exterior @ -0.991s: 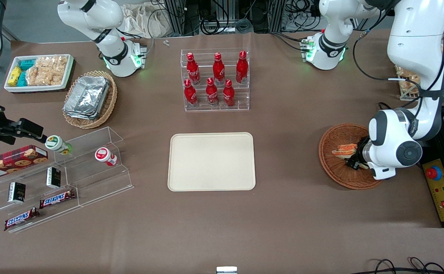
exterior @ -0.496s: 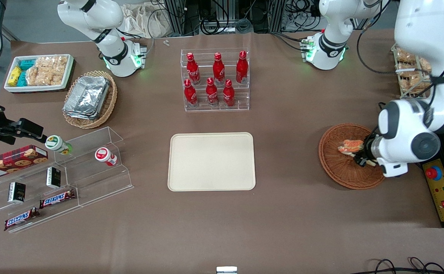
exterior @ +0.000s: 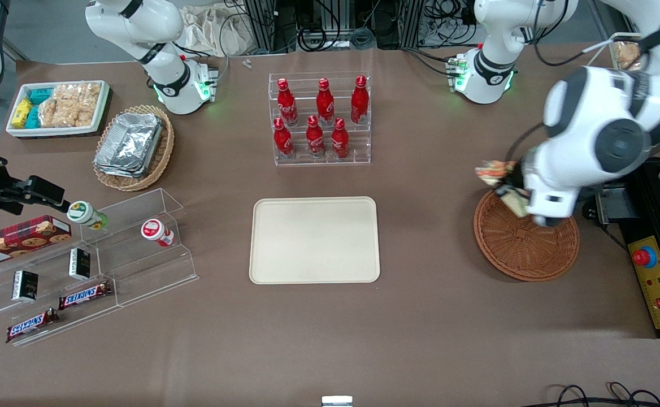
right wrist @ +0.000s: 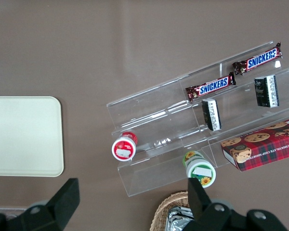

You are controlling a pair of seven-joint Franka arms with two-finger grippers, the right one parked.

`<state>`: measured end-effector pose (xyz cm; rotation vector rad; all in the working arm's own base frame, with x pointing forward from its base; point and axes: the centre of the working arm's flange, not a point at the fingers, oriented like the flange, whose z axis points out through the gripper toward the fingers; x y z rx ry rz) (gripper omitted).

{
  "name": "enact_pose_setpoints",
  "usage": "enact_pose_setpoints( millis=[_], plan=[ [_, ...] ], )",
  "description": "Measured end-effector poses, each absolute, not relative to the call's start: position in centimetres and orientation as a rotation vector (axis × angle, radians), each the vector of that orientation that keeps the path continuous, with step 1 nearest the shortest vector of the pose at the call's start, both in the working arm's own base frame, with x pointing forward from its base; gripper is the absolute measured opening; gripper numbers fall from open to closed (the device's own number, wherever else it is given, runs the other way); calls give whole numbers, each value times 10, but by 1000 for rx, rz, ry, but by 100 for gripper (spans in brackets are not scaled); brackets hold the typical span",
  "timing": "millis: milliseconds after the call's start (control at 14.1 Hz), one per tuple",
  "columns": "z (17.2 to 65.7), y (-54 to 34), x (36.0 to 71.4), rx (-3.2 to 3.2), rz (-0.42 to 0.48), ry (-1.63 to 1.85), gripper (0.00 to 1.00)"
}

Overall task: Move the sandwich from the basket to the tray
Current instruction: 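Lift the sandwich out of the basket with the left gripper, then carry the sandwich over the cream tray and lower it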

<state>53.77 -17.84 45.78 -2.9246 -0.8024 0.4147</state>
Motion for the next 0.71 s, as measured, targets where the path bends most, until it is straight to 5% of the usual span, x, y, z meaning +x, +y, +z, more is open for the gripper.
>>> enact_pose_setpoints(
  millis=[354,708],
  plan=[
    [446,-331,495,-3132,287,-419,20],
    [378,-408,474,-3134,140,-127,20]
  ],
)
